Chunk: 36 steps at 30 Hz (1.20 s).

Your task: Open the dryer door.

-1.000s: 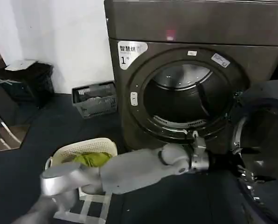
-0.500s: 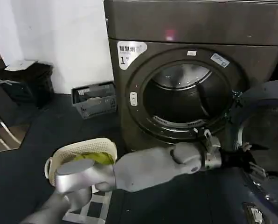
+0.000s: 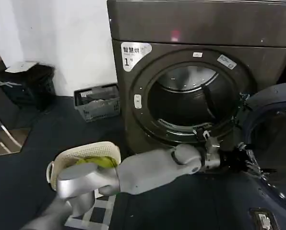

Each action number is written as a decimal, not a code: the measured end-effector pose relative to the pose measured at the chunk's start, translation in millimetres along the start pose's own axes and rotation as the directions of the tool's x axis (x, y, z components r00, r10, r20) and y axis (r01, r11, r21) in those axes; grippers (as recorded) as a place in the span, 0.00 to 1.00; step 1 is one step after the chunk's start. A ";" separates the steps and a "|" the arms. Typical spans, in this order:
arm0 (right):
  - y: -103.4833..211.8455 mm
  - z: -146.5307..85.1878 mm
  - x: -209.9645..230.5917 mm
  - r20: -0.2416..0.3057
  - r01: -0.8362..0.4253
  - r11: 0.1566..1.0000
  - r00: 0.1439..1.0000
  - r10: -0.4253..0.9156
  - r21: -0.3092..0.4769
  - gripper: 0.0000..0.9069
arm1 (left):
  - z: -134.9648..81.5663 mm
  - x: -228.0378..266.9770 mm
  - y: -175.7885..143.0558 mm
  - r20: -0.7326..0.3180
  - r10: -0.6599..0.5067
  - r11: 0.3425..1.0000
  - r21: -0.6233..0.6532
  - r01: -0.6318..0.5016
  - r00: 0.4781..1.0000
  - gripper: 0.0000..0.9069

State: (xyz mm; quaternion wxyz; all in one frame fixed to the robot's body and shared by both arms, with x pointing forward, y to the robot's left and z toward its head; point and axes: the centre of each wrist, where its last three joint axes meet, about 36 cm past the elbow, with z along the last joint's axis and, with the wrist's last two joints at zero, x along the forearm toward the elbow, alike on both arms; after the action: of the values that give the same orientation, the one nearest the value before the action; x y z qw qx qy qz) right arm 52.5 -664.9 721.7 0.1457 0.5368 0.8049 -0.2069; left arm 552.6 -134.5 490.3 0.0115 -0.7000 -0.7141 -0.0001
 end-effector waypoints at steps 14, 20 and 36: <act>-8.9 -4.0 2.5 0.023 -0.015 1.000 1.000 0.015 0.011 1.00 | 15.0 1.3 -1.8 0.005 -0.014 0.999 -0.050 0.015 1.000 1.00; -8.2 -2.3 2.8 0.021 -0.011 1.000 1.000 0.011 0.010 1.00 | 14.4 0.2 -4.5 0.035 -0.027 0.999 -0.043 0.028 0.999 1.00; -10.6 -5.0 0.3 0.079 -0.002 1.000 0.997 0.001 0.020 1.00 | 17.0 -4.4 -18.0 0.268 -0.034 0.990 -0.123 0.069 0.963 1.00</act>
State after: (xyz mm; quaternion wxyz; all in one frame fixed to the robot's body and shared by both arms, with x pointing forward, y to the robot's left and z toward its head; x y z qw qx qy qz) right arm 42.5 -665.8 727.8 0.1723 0.5301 0.7960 -0.2359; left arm 534.4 -139.0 473.4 -0.1304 -0.6739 -0.7257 0.0464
